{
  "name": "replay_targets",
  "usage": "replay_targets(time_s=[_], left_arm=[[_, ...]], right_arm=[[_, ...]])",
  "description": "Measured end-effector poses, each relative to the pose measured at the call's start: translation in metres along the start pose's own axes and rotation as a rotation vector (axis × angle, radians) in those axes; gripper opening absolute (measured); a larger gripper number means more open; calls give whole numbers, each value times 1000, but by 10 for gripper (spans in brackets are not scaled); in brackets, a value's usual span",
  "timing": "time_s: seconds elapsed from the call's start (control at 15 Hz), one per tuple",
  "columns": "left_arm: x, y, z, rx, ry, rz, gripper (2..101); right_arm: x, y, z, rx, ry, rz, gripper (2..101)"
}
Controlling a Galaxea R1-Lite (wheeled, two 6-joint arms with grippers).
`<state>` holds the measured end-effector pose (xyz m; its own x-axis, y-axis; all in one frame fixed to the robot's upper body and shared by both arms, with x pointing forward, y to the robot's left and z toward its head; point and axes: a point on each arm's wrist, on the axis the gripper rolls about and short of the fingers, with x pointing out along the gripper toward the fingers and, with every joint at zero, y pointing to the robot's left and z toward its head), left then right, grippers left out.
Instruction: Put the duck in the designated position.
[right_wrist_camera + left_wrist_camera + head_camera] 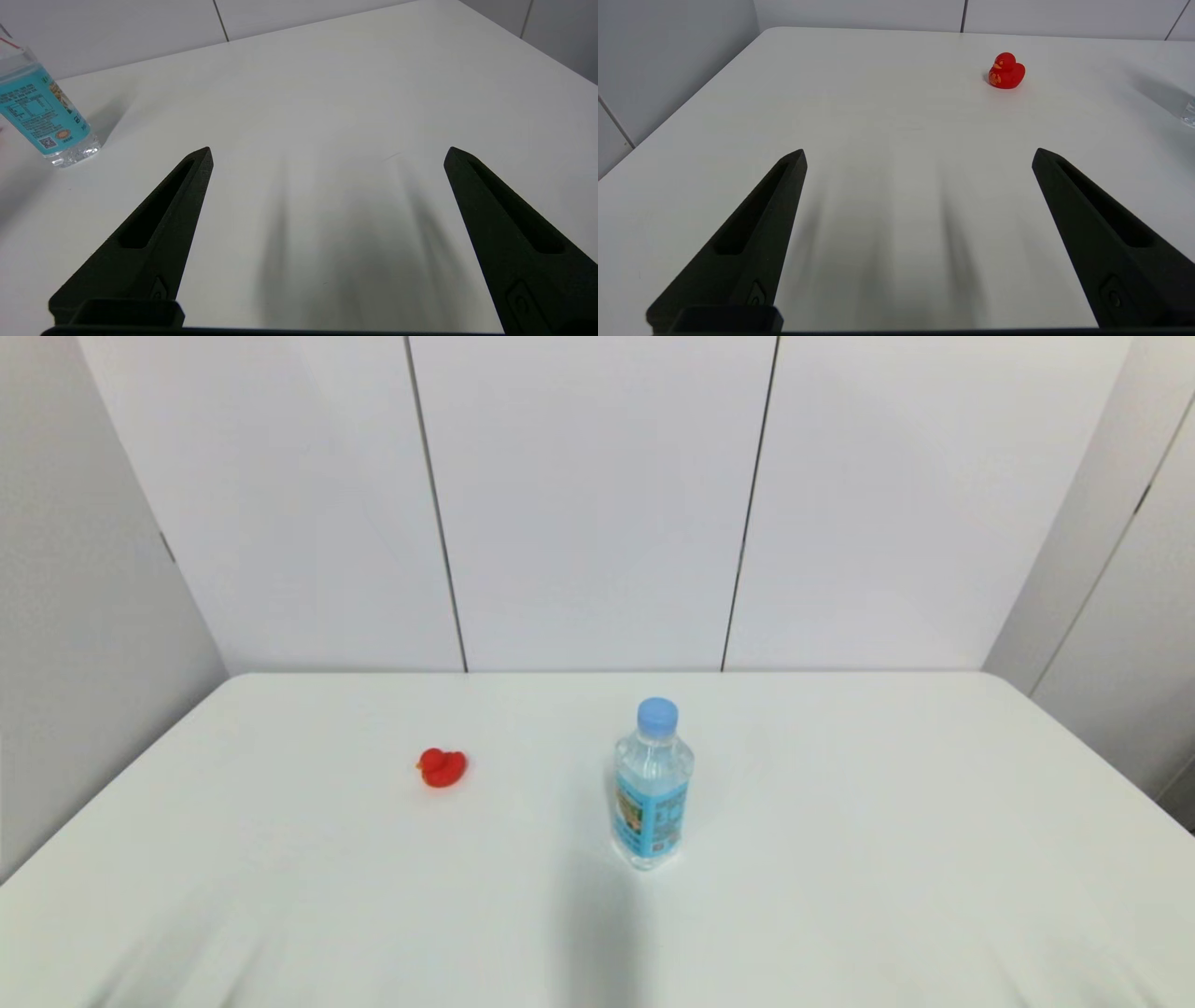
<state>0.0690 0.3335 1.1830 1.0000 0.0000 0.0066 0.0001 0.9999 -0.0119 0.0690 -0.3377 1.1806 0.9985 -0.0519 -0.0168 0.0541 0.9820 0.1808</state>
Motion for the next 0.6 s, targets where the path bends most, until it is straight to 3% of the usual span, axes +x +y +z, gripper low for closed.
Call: replay_targets(time_s=[0.33, 0.6], left_arm=[[0, 0, 0, -3, 0, 1, 979], [0, 0, 2, 84, 49, -8, 979]], right_arm=[[0, 0, 0, 0, 0, 0, 980], [0, 0, 0, 0, 0, 0, 980]])
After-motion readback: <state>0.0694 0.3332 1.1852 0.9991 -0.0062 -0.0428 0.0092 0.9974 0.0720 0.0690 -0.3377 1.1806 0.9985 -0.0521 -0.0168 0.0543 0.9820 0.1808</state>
